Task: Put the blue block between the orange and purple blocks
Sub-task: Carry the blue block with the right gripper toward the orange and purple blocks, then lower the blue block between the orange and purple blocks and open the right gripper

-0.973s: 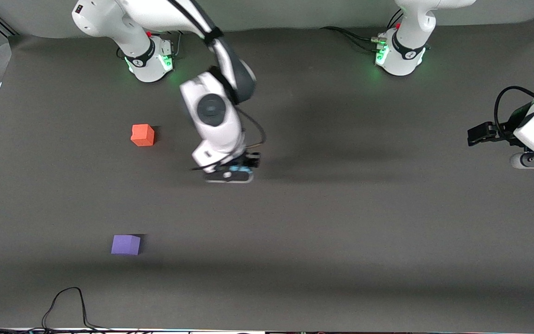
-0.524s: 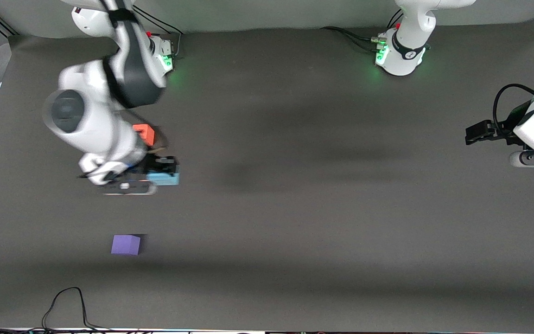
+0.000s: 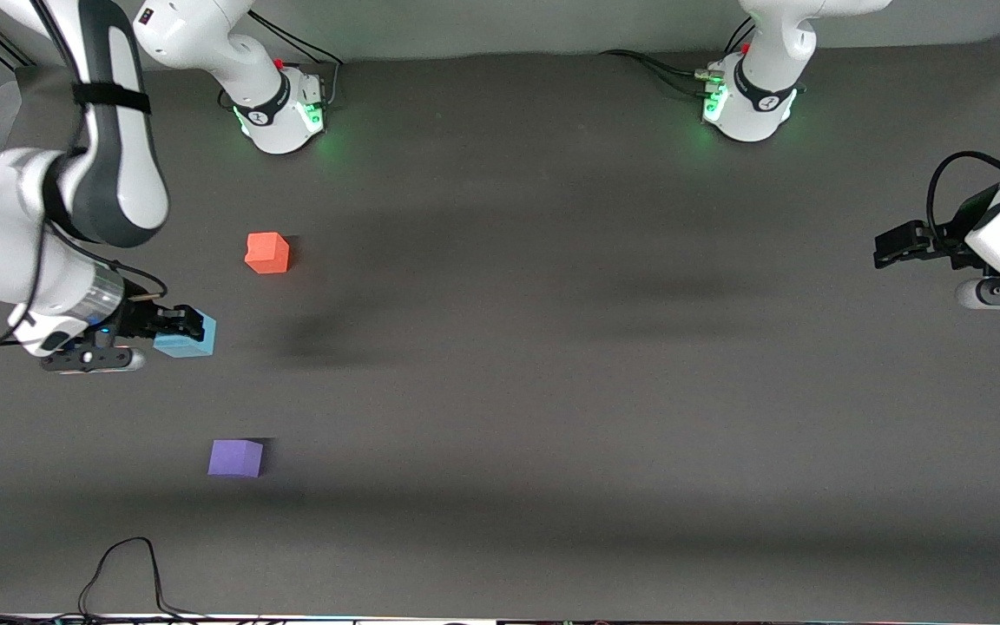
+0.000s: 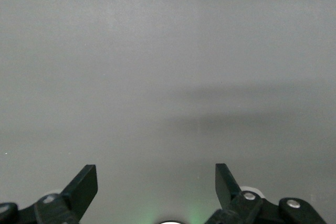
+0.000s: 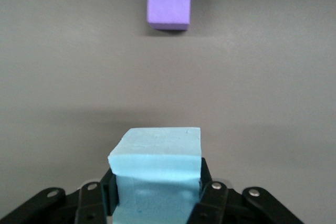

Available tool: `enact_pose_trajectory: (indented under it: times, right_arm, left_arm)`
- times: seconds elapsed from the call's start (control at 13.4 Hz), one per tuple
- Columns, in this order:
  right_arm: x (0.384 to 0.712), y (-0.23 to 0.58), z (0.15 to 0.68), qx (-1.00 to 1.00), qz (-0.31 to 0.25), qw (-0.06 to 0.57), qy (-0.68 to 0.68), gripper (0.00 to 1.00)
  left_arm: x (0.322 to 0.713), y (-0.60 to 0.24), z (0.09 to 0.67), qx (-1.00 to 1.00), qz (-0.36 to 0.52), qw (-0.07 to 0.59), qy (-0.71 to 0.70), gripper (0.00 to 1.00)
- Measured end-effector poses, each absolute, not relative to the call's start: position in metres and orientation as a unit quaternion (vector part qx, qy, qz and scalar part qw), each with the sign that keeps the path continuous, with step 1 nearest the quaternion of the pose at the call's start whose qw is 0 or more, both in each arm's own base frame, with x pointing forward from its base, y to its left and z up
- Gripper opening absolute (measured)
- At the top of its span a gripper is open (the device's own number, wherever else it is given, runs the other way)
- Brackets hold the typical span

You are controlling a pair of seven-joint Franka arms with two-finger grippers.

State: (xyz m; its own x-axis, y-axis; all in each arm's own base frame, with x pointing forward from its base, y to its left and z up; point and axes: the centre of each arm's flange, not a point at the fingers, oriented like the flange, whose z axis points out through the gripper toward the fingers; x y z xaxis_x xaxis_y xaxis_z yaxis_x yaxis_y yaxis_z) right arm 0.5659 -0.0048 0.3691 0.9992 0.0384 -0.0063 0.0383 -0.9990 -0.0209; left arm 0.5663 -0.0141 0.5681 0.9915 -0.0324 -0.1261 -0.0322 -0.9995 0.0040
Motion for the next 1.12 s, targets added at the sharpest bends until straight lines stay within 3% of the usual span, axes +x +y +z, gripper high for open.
enact_pose_trajectory:
  times: [0.52,1.12]
  right_arm:
    - [0.543,0.021,0.249,-0.998,0.0,0.042,-0.057,0.59]
    - [0.542,0.027,0.219,-0.998,0.0,0.025,-0.054,0.59]
  left_arm:
    - [0.566,-0.014,0.568,0.998,-0.063,0.001,-0.016,1.0]
    - [0.566,-0.014,0.568,0.998,-0.063,0.001,-0.017,1.0]
